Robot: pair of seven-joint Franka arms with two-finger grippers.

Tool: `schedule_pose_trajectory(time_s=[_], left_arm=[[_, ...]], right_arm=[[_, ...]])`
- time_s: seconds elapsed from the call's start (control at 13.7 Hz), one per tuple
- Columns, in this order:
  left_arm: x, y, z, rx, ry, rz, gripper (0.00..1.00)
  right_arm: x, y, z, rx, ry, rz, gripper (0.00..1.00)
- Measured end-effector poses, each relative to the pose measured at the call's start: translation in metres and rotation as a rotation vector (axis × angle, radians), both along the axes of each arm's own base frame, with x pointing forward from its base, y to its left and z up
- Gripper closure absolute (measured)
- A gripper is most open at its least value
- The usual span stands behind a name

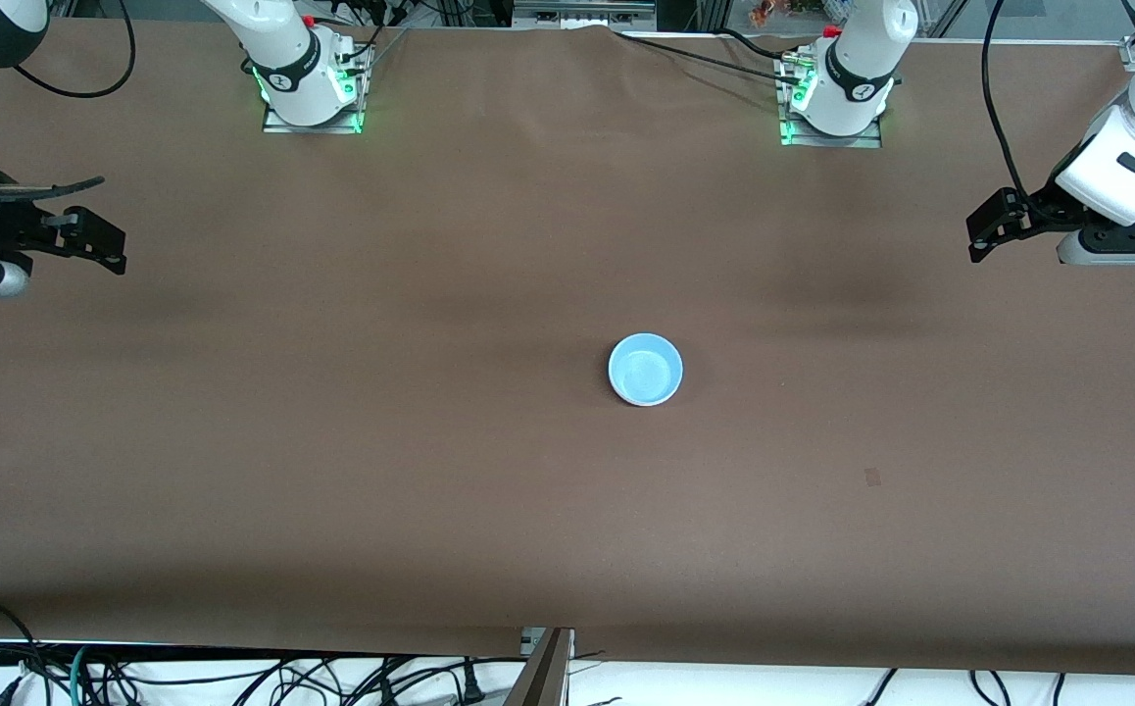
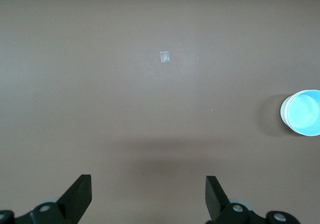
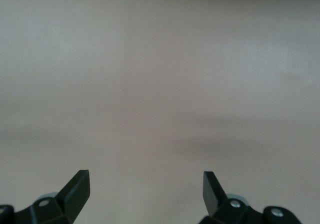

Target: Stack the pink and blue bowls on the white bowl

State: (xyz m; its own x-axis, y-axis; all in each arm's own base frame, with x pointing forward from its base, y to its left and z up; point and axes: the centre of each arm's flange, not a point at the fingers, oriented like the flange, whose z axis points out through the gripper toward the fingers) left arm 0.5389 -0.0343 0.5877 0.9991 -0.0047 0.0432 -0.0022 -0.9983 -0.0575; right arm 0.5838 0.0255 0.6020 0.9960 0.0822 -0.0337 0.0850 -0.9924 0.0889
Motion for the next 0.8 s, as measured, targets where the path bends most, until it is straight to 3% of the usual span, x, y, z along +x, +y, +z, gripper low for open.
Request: schedule_pose_trajectory(time_s=[0.36,0.8], left_arm=[[0.0000,0.0002,0.0000,0.000,0.000,0.000,0.00],[-0.0001,-0.0013,0.0000,0.000,0.000,-0.003,0.00]], right_arm=[[-0.0047,0.0010,-0.0037,-0.001,0.034,0.000,0.00],[-0.0053,0.0041,-0.0044,0.014,0.038,0.003,0.00]])
